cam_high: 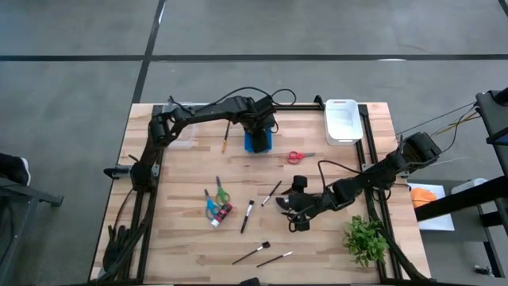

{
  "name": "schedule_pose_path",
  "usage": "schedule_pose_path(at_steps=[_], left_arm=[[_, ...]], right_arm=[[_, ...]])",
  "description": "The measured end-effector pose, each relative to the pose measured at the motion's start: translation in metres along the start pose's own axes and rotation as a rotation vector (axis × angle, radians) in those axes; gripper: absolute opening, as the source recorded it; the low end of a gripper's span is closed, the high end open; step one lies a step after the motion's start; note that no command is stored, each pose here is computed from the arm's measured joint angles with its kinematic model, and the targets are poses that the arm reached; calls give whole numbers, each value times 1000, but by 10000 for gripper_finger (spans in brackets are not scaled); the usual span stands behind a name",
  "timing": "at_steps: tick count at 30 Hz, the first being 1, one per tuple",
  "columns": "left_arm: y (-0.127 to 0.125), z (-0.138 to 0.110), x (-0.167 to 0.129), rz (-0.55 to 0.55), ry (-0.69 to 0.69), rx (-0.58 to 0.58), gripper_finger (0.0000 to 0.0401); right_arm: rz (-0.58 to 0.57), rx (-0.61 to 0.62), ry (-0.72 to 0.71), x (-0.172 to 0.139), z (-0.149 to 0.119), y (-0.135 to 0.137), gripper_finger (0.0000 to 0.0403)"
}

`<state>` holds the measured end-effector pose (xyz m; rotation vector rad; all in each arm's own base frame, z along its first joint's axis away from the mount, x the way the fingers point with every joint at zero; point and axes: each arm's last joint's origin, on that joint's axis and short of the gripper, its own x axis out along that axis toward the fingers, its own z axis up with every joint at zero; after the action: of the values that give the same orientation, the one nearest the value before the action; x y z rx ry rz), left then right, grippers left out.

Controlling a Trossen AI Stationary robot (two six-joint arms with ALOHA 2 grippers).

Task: Pick & Place Paint Supplies
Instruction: Put the orange paint bottle into the blue bin

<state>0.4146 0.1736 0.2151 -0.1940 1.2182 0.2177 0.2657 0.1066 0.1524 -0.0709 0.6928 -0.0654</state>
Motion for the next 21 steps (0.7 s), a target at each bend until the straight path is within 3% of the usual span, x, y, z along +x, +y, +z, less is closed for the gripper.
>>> schedule_pose_path(at_steps=[8, 15, 21], left_arm=[[0, 1, 1, 0, -18, 13, 121], [0, 1, 2, 2, -19, 13, 198], [0, 2, 1, 3, -24, 13, 217]], right_arm=[[0, 0, 1, 0, 0, 0, 331], [5, 0, 3, 0, 0, 0, 331], [8, -1, 5, 0, 0, 0, 331]])
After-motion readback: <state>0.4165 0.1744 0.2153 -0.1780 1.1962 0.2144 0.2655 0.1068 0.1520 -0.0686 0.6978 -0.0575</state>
